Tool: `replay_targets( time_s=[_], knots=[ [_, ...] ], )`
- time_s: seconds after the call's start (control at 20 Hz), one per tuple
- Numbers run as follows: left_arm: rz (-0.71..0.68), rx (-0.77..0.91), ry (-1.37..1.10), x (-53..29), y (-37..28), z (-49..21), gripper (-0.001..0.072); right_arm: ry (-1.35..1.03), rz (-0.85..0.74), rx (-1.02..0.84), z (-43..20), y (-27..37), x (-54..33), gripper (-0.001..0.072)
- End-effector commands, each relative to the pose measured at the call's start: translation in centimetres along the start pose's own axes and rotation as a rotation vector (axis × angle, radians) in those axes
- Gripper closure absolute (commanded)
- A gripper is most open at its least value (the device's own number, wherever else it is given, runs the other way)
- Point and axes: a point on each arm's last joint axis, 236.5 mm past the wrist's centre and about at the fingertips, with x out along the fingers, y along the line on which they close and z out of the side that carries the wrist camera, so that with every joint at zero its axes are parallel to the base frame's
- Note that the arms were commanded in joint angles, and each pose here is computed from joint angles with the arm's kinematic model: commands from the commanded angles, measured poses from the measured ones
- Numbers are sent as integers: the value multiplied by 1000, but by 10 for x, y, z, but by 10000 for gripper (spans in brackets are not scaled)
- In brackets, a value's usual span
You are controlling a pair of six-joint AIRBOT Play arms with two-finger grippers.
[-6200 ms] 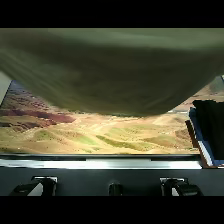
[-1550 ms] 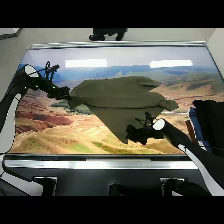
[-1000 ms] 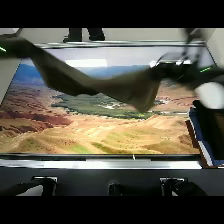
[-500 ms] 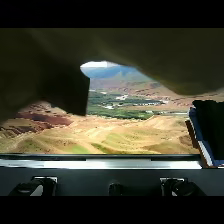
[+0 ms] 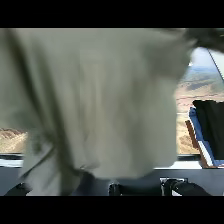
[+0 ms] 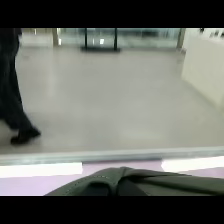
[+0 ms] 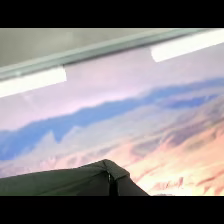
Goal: Fold the shirts.
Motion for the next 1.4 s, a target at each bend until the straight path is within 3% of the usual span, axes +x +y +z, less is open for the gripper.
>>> replay_targets(
  time_s=[0.0, 0.2, 0.5, 0.55, 0.6, 0.65, 0.7, 0.85, 0.9, 0.95, 1.1, 1.2, 1.35],
  knots=[
    [25, -19, 411, 104, 19, -181, 673, 335, 28, 159, -106, 15, 140, 670],
    [11, -62, 675, 156, 21, -314, 673, 552, 13, 199, -194, 21, 207, 669],
    [-81, -212, 869, 164, -15, -393, 670, 642, -28, 193, -240, 15, 236, 668],
    [-94, -228, 893, 160, -19, -396, 626, 645, -24, 198, -239, 16, 234, 610],
    [-101, -236, 926, 152, -20, -396, 385, 644, -25, 207, -232, 13, 230, 359],
    [-102, -236, 962, 144, -15, -393, 122, 644, -14, 194, -221, 7, 223, 157],
    [-96, -250, 999, 134, -4, -387, 63, 643, 2, 143, -205, -7, 213, 144],
    [-46, -340, 1156, 81, 48, -380, 92, 715, -2, 92, -175, -74, 171, 153],
    [-36, -390, 1231, 55, 62, -386, 197, 791, -8, 107, -180, -97, 153, 163],
    [-54, -438, 1290, 32, 67, -393, 246, 877, -19, 122, -189, -119, 136, 178],
    [-151, -656, 1383, -34, 50, -428, 254, 1080, -67, 163, -225, -159, 106, 269],
    [-172, -742, 1420, -72, 31, -462, 255, 1146, -71, 165, -247, -158, 103, 269],
    [-177, -744, 1426, -106, 11, -507, 256, 1175, -45, 139, -268, -144, 108, 269]
  ],
)
